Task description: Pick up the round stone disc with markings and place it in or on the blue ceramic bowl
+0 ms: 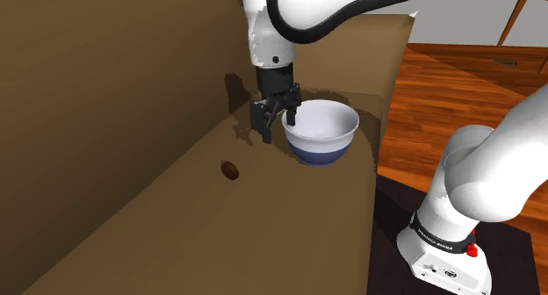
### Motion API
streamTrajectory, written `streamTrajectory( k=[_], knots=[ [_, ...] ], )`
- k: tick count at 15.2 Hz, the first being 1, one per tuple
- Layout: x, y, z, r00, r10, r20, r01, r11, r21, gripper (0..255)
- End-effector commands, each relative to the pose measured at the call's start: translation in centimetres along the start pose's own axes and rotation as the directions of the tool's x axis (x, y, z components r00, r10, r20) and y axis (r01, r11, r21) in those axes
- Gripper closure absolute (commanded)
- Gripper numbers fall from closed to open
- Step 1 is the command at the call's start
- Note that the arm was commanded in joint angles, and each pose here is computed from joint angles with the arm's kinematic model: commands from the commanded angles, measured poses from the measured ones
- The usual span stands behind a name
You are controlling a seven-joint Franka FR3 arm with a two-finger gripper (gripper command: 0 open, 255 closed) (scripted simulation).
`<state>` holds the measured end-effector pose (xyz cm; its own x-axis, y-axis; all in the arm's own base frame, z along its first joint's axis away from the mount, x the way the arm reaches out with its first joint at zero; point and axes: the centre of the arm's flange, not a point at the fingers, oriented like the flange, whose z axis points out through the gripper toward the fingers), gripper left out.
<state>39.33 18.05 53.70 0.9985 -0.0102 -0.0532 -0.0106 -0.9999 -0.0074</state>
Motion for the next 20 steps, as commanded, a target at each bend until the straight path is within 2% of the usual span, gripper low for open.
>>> streamTrajectory(
  k=[1,9,16,20],
  knots=[
    [1.2,-2.5,0.5,1.0,-0.005,-0.017,0.005,1.0,-0.003,0],
    [5.4,-11.1,2.3,0.998,-0.02,-0.06,0.018,0.999,-0.027,0],
    [5.7,-11.0,6.0,0.998,-0.02,-0.06,0.018,0.999,-0.027,0],
    [5.7,-11.0,6.3,0.998,-0.02,-0.06,0.018,0.999,-0.027,0]
  ],
)
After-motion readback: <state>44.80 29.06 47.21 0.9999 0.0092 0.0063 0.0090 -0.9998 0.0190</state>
